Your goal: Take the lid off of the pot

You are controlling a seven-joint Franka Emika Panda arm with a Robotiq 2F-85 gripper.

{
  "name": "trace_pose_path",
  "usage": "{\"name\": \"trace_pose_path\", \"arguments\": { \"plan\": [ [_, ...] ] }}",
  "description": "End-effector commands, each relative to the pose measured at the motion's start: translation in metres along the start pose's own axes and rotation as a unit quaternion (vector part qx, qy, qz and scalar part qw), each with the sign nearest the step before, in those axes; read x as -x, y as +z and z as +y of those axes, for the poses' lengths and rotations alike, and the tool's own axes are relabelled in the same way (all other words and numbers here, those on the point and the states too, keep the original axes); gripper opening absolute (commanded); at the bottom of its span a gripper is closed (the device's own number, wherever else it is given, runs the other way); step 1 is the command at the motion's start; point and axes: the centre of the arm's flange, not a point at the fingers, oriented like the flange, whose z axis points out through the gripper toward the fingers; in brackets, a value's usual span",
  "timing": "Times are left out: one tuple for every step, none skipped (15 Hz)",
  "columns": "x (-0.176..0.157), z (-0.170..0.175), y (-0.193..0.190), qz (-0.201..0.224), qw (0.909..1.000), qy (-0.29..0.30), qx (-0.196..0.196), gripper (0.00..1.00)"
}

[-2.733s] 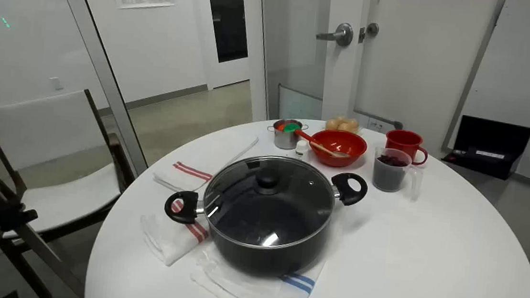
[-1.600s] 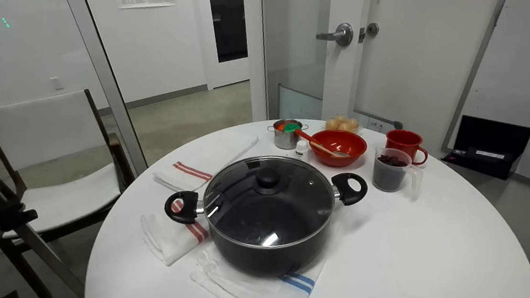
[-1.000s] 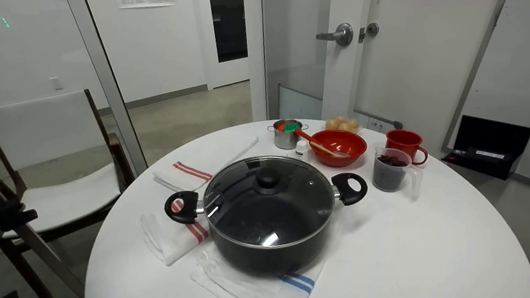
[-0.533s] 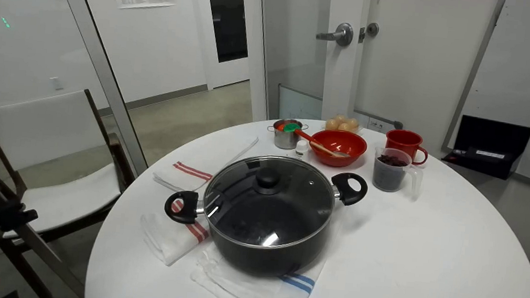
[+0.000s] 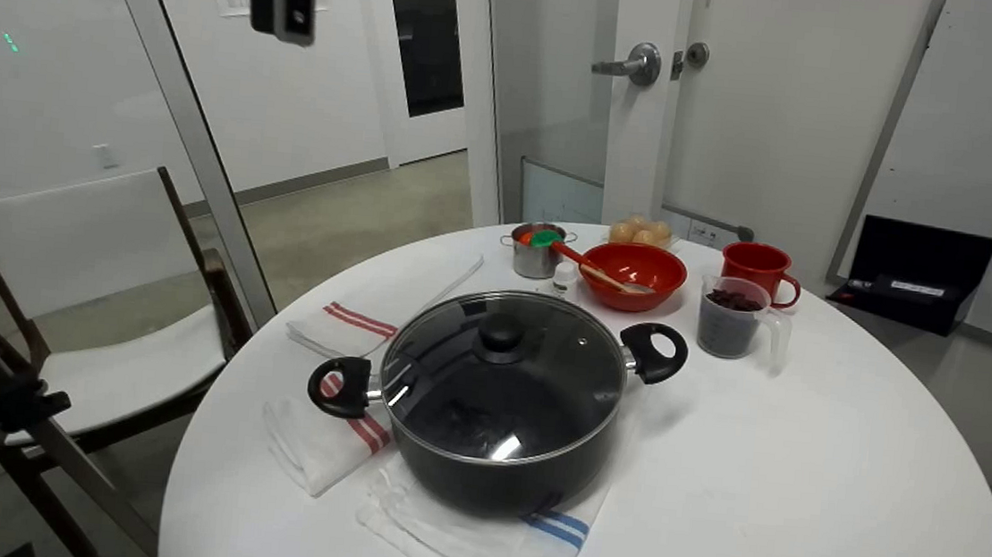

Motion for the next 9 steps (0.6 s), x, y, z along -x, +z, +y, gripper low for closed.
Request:
{"name": "trace_pose_path", "arguments": {
  "plan": [
    [-0.064, 0.011, 0.027, 0.009, 0.9995, 0.031, 0.003, 1.00],
    [-0.074, 0.014, 0.037, 0.012, 0.9992, 0.037, 0.003, 1.00],
    [-0.083, 0.018, 0.047, 0.013, 0.9990, 0.043, 0.003, 1.00],
    [-0.092, 0.021, 0.058, 0.013, 0.9988, 0.048, 0.003, 1.00],
    [-0.099, 0.024, 0.067, 0.013, 0.9986, 0.051, 0.002, 1.00],
    [-0.106, 0.026, 0.077, 0.009, 0.9985, 0.053, 0.001, 1.00],
    [-0.114, 0.029, 0.088, 0.004, 0.9982, 0.059, 0.002, 1.00],
    [-0.121, 0.032, 0.096, 0.000, 0.9981, 0.062, 0.000, 1.00],
    [-0.128, 0.035, 0.106, -0.005, 0.9978, 0.066, -0.001, 1.00]
  ]
}}
